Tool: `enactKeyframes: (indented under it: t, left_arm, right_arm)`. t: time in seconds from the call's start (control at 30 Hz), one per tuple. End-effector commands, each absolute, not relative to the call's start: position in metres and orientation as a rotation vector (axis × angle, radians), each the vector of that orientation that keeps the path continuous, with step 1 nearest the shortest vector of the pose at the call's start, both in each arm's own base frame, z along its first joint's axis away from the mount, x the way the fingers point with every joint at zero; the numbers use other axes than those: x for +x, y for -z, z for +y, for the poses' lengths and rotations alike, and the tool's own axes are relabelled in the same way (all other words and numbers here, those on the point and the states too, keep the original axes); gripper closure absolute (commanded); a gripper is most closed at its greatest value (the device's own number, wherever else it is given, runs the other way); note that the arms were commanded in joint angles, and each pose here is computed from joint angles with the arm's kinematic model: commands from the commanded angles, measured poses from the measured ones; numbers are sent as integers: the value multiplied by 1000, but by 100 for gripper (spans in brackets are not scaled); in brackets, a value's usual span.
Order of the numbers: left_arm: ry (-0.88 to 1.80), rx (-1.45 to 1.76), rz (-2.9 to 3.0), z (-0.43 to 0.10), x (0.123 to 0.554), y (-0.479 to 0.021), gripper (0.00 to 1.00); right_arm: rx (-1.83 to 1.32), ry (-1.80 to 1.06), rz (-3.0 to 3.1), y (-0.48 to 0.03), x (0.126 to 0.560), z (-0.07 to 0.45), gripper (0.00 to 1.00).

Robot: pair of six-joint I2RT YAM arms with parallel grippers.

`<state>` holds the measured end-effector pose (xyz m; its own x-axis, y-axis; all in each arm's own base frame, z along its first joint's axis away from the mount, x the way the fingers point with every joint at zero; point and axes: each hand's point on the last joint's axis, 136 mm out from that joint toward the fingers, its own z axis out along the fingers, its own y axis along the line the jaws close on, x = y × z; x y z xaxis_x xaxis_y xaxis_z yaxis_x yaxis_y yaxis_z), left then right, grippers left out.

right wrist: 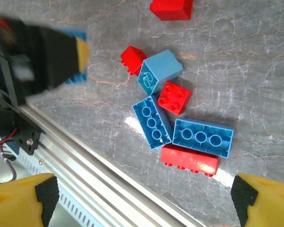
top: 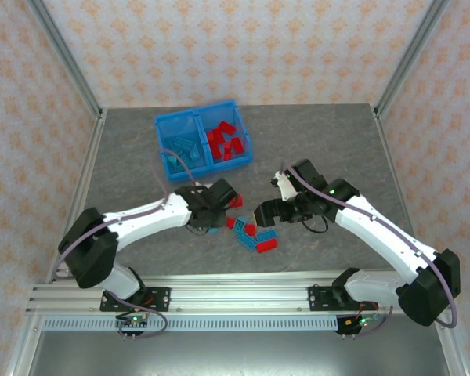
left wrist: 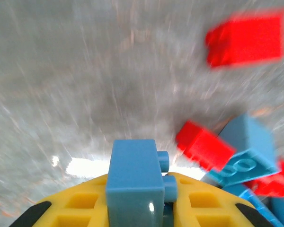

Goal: Sort the legos into containers by color

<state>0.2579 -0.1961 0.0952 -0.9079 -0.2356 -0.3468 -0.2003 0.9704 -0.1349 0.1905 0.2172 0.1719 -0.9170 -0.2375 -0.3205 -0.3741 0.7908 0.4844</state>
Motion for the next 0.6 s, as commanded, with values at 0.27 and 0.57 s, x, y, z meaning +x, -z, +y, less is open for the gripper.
enactKeyframes:
  t: [0.27,0.57]
  left_arm:
    - [-224,-371,2284,-102,391,-207,75]
    - [-401,-407,2291,-67,488,-170,74]
  right_arm:
    - [-375,-809,2730,-178,213,227,5]
    - [-271,-818,2702,-178,215,223,6]
